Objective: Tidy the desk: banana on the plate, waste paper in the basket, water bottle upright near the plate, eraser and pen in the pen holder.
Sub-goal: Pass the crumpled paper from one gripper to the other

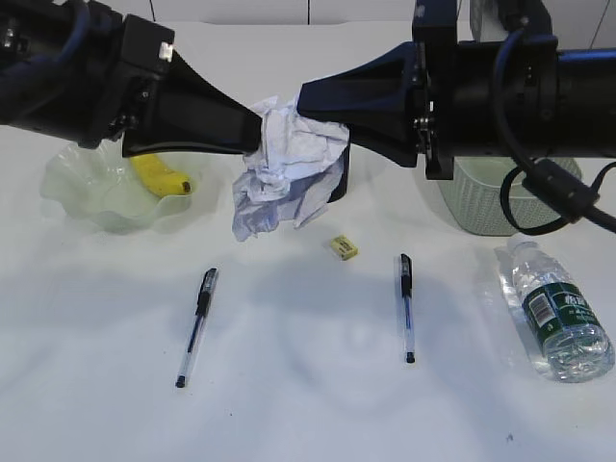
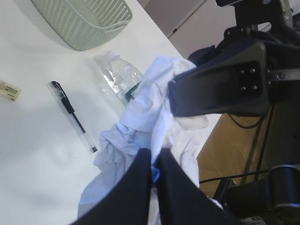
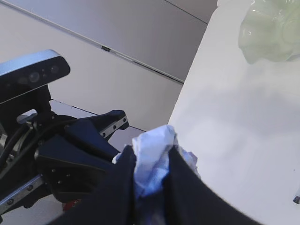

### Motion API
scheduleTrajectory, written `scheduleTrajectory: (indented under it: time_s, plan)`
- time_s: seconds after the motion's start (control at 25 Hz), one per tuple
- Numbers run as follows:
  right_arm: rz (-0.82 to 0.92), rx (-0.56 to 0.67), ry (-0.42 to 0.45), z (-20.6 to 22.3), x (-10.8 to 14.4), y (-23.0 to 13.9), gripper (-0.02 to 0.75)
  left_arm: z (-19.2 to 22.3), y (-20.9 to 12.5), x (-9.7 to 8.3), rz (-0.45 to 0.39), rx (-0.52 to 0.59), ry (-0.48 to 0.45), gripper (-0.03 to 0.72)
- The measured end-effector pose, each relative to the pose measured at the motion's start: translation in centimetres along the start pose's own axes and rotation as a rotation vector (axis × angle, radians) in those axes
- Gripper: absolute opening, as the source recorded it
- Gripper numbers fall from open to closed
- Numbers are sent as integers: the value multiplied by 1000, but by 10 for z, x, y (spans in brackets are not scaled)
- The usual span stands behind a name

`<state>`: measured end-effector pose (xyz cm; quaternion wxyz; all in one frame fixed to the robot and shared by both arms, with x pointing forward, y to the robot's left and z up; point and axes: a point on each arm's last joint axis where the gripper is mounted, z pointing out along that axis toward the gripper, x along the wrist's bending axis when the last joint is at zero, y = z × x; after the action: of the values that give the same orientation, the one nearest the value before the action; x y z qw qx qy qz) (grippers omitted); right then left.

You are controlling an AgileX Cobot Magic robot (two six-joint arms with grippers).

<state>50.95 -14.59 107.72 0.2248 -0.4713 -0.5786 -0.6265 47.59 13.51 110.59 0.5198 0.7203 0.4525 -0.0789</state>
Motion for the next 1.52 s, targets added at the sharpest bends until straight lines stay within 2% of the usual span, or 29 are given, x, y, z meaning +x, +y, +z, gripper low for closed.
scheduleTrajectory:
  time_s: [0.08, 0.16, 0.4, 0.52, 0.92, 1.12, 1.28, 1.52]
  plan:
    - [0, 0, 0, 0, 0, 0, 85, 0, 0, 0, 1, -6, 4, 33]
    - [-1, 1, -1, 0, 0, 0, 58, 0, 1, 0, 1, -11, 8, 111]
    - [-3, 4, -2, 0, 0, 0, 44, 0, 2, 1, 0, -22, 16, 435]
    - [-3, 4, -2, 0, 0, 0, 43, 0, 2, 1, 0, -27, 19, 518]
    - [-3, 4, -2, 0, 0, 0, 41, 0, 3, 3, 7, -31, 31, 547]
    - [-3, 4, -2, 0, 0, 0, 41, -9, 7, 10, 70, -67, 114, 547]
    - [-2, 3, -2, 0, 0, 0, 41, -32, 18, 31, 42, -135, 201, 547]
    - [3, -3, 2, 0, 0, 0, 41, -87, 25, 77, -57, -219, 377, 529]
